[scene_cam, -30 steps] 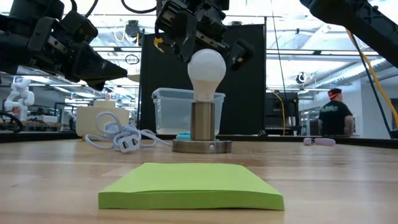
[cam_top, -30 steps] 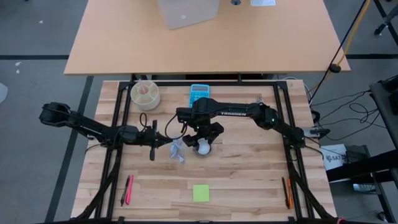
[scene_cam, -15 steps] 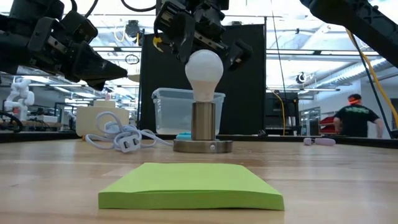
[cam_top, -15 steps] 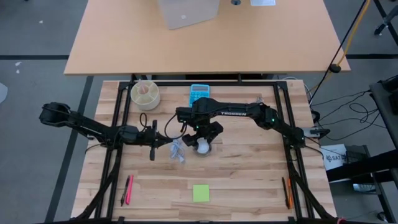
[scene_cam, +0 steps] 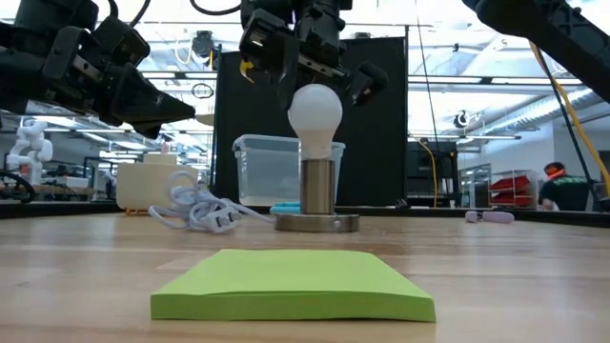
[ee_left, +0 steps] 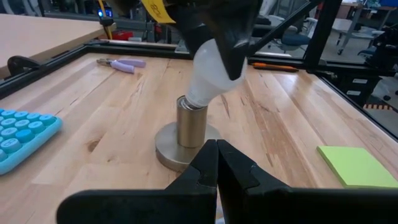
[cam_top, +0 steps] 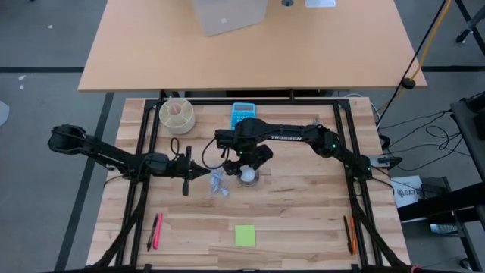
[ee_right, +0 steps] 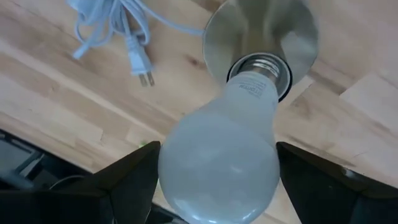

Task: Screw lightbulb
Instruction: Insert the lightbulb into the lamp

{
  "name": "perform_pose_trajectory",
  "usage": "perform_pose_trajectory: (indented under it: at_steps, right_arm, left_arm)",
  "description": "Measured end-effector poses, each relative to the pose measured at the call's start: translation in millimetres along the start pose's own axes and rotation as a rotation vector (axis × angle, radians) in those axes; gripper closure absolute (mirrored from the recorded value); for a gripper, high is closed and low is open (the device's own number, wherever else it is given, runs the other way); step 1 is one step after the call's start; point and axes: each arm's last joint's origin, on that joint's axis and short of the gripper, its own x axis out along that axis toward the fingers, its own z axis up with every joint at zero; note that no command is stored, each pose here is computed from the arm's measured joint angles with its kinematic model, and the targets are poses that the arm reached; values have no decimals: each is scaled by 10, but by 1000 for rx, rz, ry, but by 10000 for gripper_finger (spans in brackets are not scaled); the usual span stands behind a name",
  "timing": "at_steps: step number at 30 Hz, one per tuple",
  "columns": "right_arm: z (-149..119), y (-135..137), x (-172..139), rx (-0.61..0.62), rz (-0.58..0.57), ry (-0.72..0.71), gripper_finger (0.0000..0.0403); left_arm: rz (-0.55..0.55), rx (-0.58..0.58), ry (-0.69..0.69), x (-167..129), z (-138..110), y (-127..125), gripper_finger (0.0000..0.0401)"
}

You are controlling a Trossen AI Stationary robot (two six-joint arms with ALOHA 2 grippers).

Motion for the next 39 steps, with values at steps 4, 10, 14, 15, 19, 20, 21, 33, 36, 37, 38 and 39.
perform_pose_trajectory:
  at_steps: [4,10,14,15,19,20,21,33,36,37,38,39]
  right_arm:
    - [-41,23,-11,-12,-9,-30,94]
    - [-75,32,-13,-19,-38,-67,81]
    - [-101,44,-3,-27,-60,-94,66]
    - [-106,48,0,-30,-63,-98,63]
    - [-137,68,15,-42,-84,-128,57]
    - [-143,73,20,-47,-88,-135,57]
    - [-147,80,20,-50,-92,-148,57]
    - [-297,121,-137,-70,-90,-265,57]
    - [-379,99,-274,-86,-103,-330,57]
    - [-412,88,-346,-91,-101,-363,57]
    - [-452,76,-419,-96,-98,-392,57]
    - [-497,66,-495,-100,-93,-425,57]
  left_arm:
    - [0,0,0,0,0,0,401]
    - [0,0,2,0,-2,0,401]
    - [1,1,11,0,-10,1,401]
    - [1,1,13,0,-12,1,401]
    - [1,1,13,0,-13,0,401]
    - [1,1,13,0,-13,1,401]
    - [1,0,13,0,-12,1,401]
    - [1,0,15,0,-14,1,401]
    - [1,1,17,0,-17,1,401]
    - [1,1,17,0,-16,1,401]
    - [1,1,18,0,-17,1,401]
    - [1,1,18,0,-17,1,401]
